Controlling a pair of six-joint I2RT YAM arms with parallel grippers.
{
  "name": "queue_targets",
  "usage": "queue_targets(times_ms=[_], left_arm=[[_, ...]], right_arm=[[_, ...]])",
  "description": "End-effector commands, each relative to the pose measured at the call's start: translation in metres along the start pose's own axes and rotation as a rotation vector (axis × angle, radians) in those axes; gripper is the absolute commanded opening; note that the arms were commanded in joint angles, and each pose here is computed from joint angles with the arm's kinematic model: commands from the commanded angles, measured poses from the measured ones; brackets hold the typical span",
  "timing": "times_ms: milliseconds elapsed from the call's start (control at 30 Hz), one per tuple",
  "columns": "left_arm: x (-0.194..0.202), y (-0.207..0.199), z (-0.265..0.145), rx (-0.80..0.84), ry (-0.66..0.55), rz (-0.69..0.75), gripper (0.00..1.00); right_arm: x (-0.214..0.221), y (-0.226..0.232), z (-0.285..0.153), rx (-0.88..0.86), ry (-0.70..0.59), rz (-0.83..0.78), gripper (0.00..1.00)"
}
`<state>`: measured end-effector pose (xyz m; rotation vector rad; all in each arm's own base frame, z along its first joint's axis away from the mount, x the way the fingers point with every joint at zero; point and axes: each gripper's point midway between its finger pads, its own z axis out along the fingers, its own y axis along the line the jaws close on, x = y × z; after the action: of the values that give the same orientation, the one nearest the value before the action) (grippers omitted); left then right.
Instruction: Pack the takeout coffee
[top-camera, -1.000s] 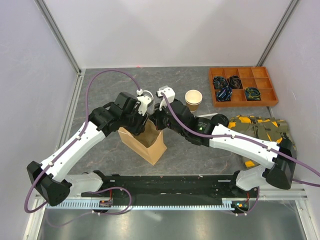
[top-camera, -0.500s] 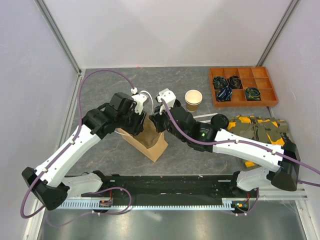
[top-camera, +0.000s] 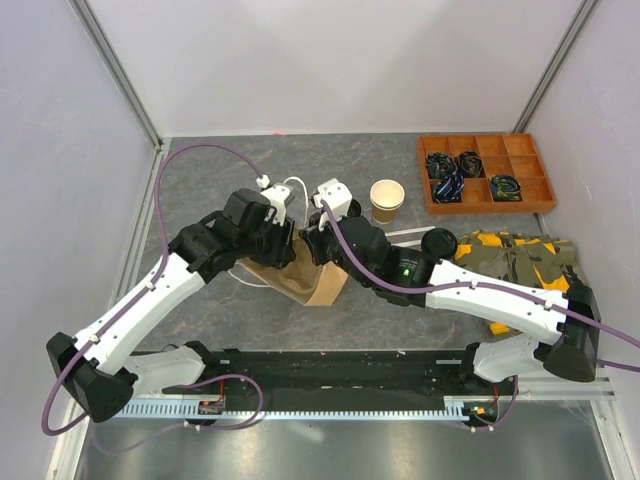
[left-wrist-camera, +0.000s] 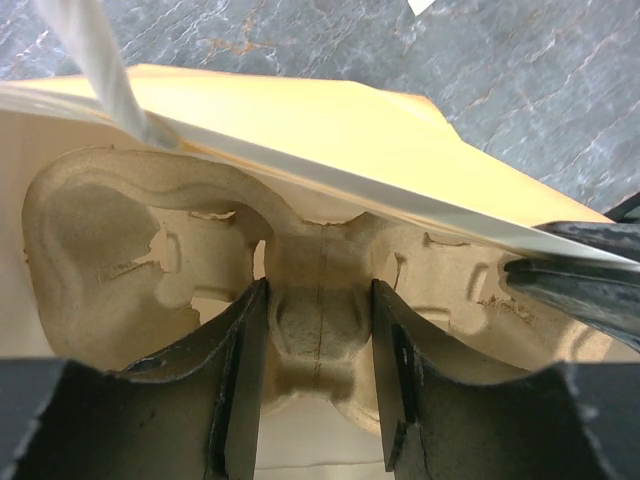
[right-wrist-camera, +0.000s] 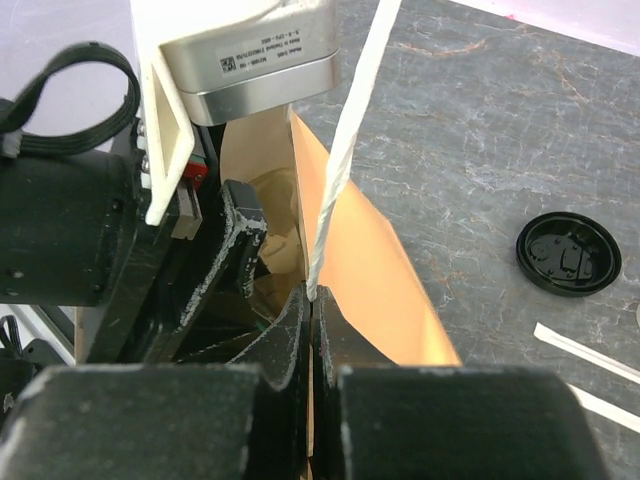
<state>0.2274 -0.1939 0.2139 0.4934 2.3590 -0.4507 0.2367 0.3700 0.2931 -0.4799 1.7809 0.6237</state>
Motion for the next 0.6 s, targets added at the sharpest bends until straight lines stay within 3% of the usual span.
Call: queue_targets(times_ms=[0,133,333,567], left_arm=[[-0.028,-0.007,0.003,0.036,-0.175,-0.073,0.04],[-0.004,-0.003,0.009,0.058,-0.182,0.009,0.02],[-0.001,-0.011,-0.003,0.121,-0.221,0.138,0.02],[0.016,-0.008,0.001,0.105,-0.121,0.219,0.02]], right_arm=[[-0.003,0.004,-0.004,0.001,-0.011,0.032,0.0],[-0.003,0.004,-0.005,-0.002,0.0,0.076,0.0],[0.001,-0.003,-0.003,-0.011,0.041,0.157,0.0],[0.001,0.007,-0.006,-0.116,0.093,0.268,0.0]])
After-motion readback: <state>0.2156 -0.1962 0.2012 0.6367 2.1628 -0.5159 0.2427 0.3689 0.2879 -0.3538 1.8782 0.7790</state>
